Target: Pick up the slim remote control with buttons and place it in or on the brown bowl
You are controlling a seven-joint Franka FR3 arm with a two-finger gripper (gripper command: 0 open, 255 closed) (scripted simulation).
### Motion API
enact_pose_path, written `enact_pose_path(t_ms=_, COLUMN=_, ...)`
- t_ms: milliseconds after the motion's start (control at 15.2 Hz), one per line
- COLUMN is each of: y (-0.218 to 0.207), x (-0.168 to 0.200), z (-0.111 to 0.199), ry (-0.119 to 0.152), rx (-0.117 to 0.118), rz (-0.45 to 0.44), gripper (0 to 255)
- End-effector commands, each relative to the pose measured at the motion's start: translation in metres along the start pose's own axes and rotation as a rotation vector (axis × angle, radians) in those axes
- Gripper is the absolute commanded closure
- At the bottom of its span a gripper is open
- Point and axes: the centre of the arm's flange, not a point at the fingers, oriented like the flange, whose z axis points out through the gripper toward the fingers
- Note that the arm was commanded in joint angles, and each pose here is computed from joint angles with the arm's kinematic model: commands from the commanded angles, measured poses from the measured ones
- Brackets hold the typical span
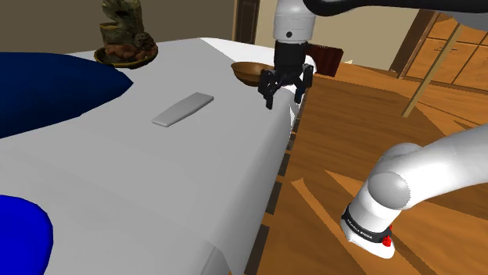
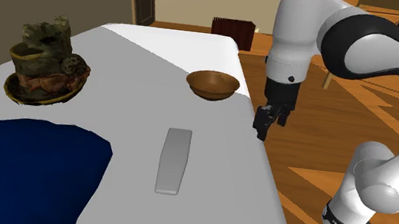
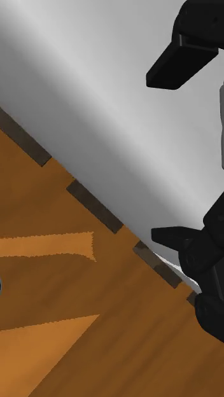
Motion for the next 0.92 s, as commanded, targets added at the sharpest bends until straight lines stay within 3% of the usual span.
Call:
enact_pose_path(t_ms=0, y=-0.026, x=0.001, z=-0.002, ry=-0.001, rx=0.013, rz=0.081, gripper=0)
enact_pose_path(t_ms=858, y=-0.178, x=0.046, z=-0.023, ry=0.000, rx=0.083, rz=0.560, gripper=0)
